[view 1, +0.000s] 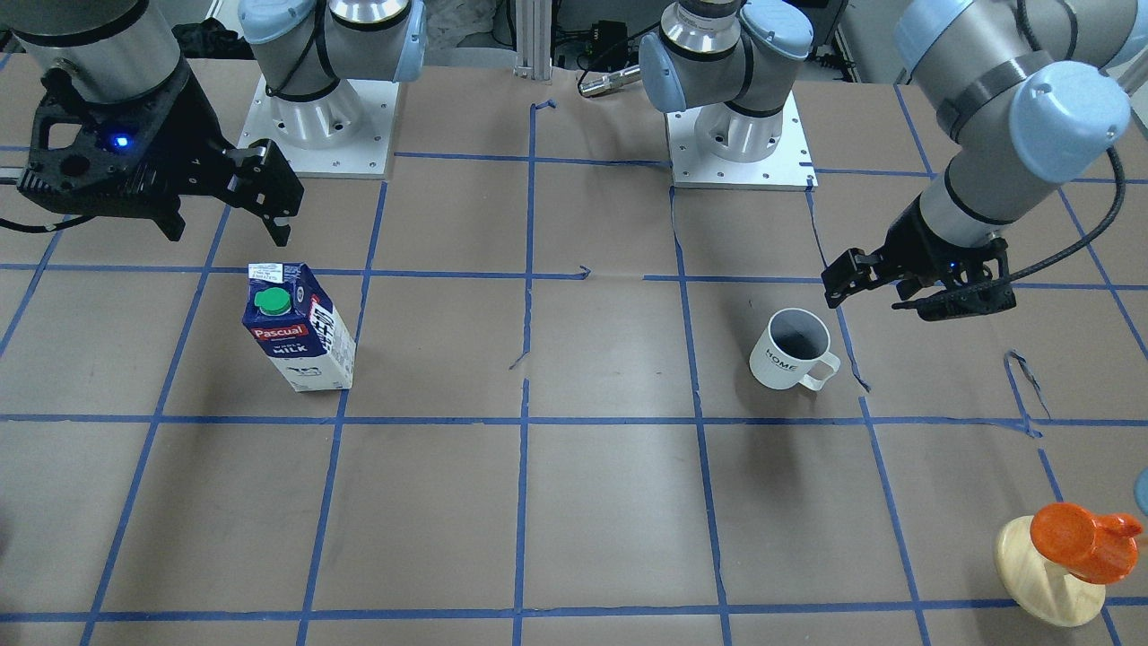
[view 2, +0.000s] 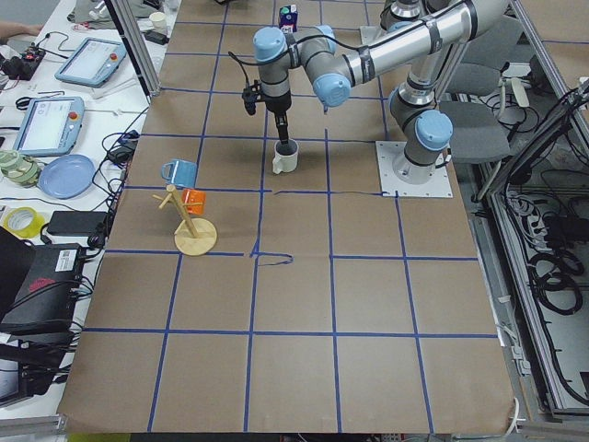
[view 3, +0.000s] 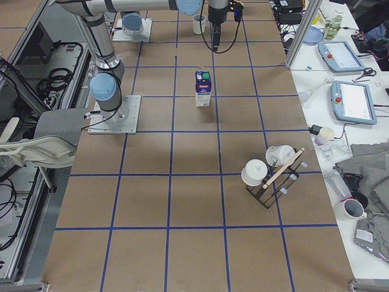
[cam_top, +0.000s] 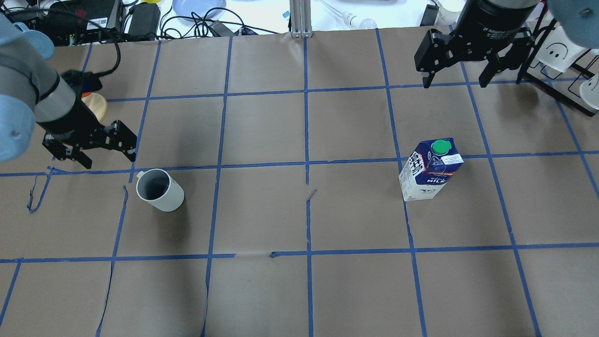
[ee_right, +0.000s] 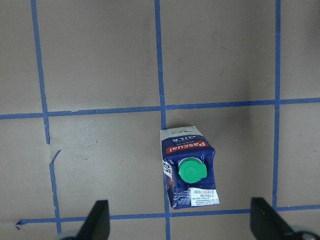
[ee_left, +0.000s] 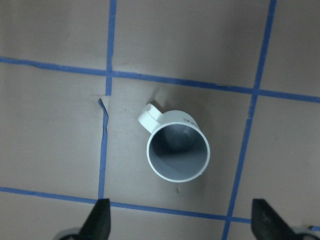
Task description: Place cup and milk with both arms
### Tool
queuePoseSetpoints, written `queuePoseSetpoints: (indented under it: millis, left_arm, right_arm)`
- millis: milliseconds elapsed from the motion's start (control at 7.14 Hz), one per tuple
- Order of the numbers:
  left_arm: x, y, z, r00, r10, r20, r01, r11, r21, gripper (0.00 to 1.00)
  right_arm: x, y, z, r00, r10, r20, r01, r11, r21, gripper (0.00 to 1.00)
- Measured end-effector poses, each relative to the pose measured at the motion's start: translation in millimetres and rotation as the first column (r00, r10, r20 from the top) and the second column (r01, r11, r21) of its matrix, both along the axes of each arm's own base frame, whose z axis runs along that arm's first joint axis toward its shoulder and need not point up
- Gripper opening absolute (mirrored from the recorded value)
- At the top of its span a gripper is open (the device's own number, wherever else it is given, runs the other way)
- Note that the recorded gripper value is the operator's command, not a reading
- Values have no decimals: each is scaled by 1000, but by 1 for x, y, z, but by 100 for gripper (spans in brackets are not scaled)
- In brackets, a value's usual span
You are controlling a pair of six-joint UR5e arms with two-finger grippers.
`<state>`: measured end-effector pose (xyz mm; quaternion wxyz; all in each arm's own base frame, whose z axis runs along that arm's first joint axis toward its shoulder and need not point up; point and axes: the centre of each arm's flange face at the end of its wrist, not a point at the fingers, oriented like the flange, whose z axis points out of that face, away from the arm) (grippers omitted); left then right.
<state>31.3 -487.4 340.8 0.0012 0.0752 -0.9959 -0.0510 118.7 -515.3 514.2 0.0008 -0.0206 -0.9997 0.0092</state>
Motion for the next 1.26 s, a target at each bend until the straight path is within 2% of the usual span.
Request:
queuePoseSetpoints:
  millis: [140,420,560,700,840,1260]
  left_arm:
    - [3,9,-32,1000,4,-1,-4,1000,-5,100]
    - [3,14,-76,1000,-2,9,2,999,-35,75]
    - [4,13,-88,1000,-5,11,6,999,-35,42]
    - [5,13,-96,1000,-7,8,7,1000,-28,17]
    - [3,13,-99,1000,-5,3,5,1000,-22,7]
    - [-3,9,-91,1000,-11,7,12,999,-38,7]
  right_arm:
    - [0,0,0,1000,0,0,0,1000,0,100]
    - [0,0,0,1000,0,0,0,1000,0,100]
    - [0,0,0,1000,0,0,0,1000,0,100]
    - [0,0,0,1000,0,0,0,1000,0,100]
    - [0,0,0,1000,0,0,0,1000,0,100]
    - [0,0,0,1000,0,1,0,1000,0,100]
